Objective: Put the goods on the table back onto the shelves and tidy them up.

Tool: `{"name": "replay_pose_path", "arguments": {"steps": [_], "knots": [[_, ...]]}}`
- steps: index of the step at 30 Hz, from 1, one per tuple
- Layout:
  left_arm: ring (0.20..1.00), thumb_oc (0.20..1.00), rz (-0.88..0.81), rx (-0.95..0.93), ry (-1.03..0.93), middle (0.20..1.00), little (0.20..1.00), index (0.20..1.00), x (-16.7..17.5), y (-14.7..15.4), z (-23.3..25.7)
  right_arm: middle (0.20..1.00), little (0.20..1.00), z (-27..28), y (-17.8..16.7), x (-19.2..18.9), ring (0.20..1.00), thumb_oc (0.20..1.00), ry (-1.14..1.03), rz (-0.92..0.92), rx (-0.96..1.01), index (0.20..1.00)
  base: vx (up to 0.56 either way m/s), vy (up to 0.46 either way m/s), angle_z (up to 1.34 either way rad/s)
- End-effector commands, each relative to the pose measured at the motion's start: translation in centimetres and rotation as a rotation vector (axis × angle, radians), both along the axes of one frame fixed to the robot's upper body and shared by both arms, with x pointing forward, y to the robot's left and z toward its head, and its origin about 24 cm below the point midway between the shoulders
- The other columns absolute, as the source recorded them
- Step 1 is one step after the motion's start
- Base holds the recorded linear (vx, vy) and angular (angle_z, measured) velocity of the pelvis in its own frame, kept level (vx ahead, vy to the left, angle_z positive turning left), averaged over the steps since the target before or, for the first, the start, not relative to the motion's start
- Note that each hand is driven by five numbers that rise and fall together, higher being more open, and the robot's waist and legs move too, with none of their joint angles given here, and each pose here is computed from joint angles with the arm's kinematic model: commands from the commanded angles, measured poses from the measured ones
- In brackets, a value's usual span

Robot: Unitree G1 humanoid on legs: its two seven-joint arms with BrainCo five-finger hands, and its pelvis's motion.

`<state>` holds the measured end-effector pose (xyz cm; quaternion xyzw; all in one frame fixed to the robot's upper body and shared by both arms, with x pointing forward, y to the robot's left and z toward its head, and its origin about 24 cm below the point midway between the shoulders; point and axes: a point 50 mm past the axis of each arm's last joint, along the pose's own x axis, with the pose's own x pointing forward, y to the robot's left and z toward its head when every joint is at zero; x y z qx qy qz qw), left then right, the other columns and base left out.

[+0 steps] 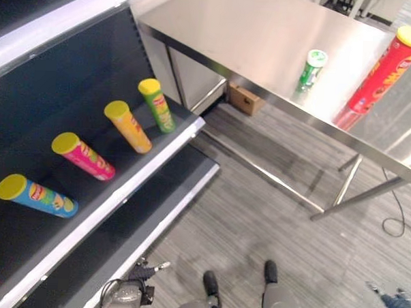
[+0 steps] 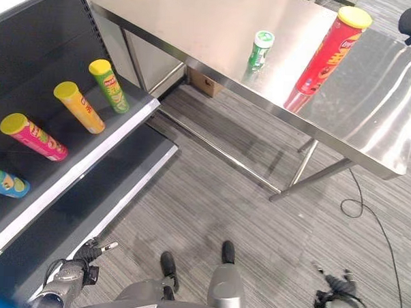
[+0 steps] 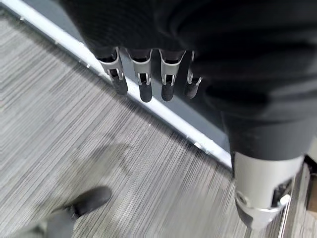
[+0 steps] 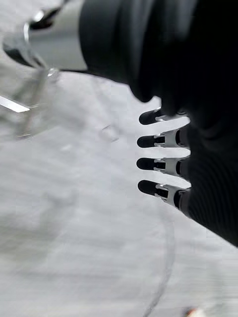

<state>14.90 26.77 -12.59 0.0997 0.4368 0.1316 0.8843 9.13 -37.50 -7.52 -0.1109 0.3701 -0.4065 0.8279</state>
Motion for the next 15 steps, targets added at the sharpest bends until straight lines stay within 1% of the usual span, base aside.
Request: {"name": "replay_pose_path", "arguments": {"steps": [1, 2, 4, 5, 6, 8, 9, 10, 11, 15], "knots": [[1.0, 1.0, -0.004, 0.008, -0.017, 1.0, 1.0, 1.0, 0.5, 0.2, 0.2, 1.0, 1.0, 7.6, -4.5, 4.1, 1.0, 1.0, -0.22, 0.05, -0.277, 1.0, -0.01, -0.041, -0.08], [1.0, 1.0, -0.005, 0.007, -0.016, 1.0, 1.0, 1.0, 0.5, 0.1, 0.2, 1.0, 1.0, 7.6, -4.5, 4.0, 1.0, 1.0, -0.218, 0.049, -0.278, 1.0, 0.01, -0.069, -0.08], [1.0, 1.0, -0.024, 0.002, 0.01, 1.0, 1.0, 1.0, -0.1, -0.3, -0.3, 1.0, 1.0, 11.8, -5.4, 5.7, 1.0, 1.0, -0.299, 0.13, -0.427, 1.0, 0.06, -0.072, -0.03], [1.0, 1.0, -0.037, -0.002, 0.02, 1.0, 1.0, 1.0, -0.4, -0.6, -0.5, 1.0, 1.0, 15.9, -5.4, 7.6, 1.0, 1.0, -0.392, 0.206, -0.551, 1.0, 0.08, -0.103, 0.04], [1.0, 1.0, -0.038, -0.003, 0.023, 1.0, 1.0, 1.0, -0.5, -0.7, -0.5, 1.0, 1.0, 18.0, -5.1, 8.8, 1.0, 1.0, -0.461, 0.246, -0.606, 1.0, 0.07, -0.119, 0.12], [1.0, 1.0, -0.04, -0.007, 0.023, 1.0, 1.0, 1.0, -0.5, -0.9, -0.6, 1.0, 1.0, 20.9, -4.2, 10.3, 1.0, 1.0, -0.553, 0.314, -0.679, 1.0, 0.04, -0.086, 0.16], [1.0, 1.0, -0.039, -0.007, 0.022, 1.0, 1.0, 1.0, -0.5, -0.9, -0.6, 1.0, 1.0, 20.9, -4.2, 10.4, 1.0, 1.0, -0.553, 0.315, -0.679, 1.0, 0.04, -0.135, 0.29], [1.0, 1.0, -0.035, -0.013, 0.019, 1.0, 1.0, 1.0, -0.7, -0.9, -0.6, 1.0, 1.0, 23.6, -3.8, 11.7, 1.0, 1.0, -0.598, 0.364, -0.76, 1.0, 0.04, -0.164, 0.35], [1.0, 1.0, -0.037, -0.008, 0.019, 1.0, 1.0, 1.0, -0.8, -0.8, -0.6, 1.0, 1.0, 25.1, -3.6, 12.5, 1.0, 1.0, -0.626, 0.389, -0.798, 1.0, 0.05, -0.198, 0.31], [1.0, 1.0, -0.022, -0.01, 0.027, 1.0, 1.0, 1.0, -1.6, -0.4, -0.6, 1.0, 1.0, 29.1, -2.1, 14.8, 1.0, 1.0, -0.705, 0.493, -0.884, 1.0, 0.04, -0.146, 0.33]]}}
